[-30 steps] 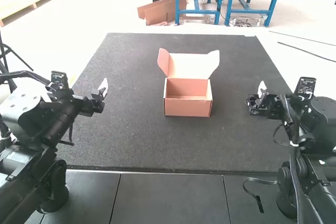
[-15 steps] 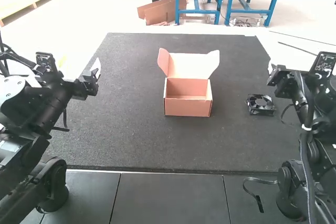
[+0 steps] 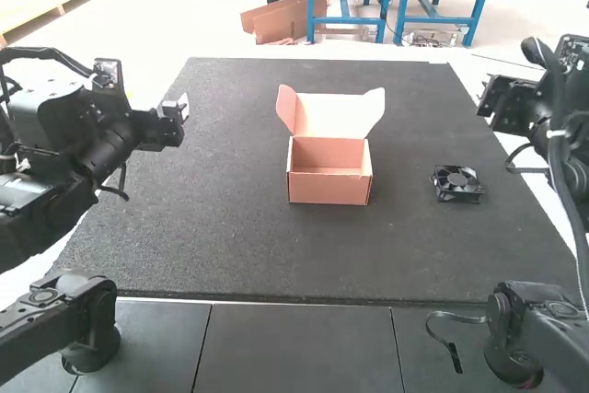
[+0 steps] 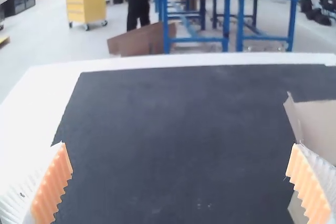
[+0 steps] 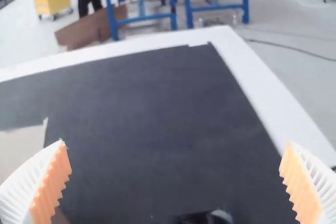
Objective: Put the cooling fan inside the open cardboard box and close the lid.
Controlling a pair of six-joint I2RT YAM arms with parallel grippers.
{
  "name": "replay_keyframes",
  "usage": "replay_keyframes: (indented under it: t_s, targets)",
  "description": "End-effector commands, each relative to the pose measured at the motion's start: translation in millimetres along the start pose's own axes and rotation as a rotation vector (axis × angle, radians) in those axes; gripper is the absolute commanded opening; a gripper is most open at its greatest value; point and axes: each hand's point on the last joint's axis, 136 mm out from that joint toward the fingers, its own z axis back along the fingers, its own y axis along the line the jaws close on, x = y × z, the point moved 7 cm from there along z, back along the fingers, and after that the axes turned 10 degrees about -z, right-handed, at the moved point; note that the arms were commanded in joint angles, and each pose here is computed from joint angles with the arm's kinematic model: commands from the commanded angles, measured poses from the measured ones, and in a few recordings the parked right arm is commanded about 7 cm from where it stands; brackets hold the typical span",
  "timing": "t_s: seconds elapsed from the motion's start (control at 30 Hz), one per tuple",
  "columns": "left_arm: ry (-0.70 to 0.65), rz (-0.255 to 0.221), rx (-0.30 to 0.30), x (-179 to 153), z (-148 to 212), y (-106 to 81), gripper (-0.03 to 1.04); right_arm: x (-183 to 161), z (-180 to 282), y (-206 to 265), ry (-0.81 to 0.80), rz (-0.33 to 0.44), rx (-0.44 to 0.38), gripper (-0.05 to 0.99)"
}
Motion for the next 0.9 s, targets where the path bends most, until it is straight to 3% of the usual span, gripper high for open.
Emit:
replay_keyframes:
  t_s: [0.0,0.2,0.47,0.63,0.73,0.87]
  targets:
    - [-0.016,0.036,0.04,22.3,-6.8,7.7,0.97,15.8,-7.3,-1.1,0.018,-0.051,-0.059,0.92]
    - [0.088,0.049,0.036,26.9,-28.8,6.9,0.97,20.9,-31.7,-9.6,0.125,-0.071,-0.149,0.92]
    - [0.216,0.032,0.064,42.7,-60.9,9.8,0.97,30.9,-61.4,-30.1,0.294,0.083,-0.26,0.91]
    - [0.299,0.008,0.051,49.8,-75.0,9.0,0.97,31.5,-78.4,-39.0,0.415,0.063,-0.276,0.9]
    - [0.328,-0.02,0.063,53.0,-83.3,10.1,0.97,29.2,-85.0,-37.5,0.502,0.043,-0.238,0.9]
    - [0.386,-0.042,0.076,51.2,-96.3,12.1,0.97,8.2,-97.1,-44.0,0.662,0.033,-0.258,0.9]
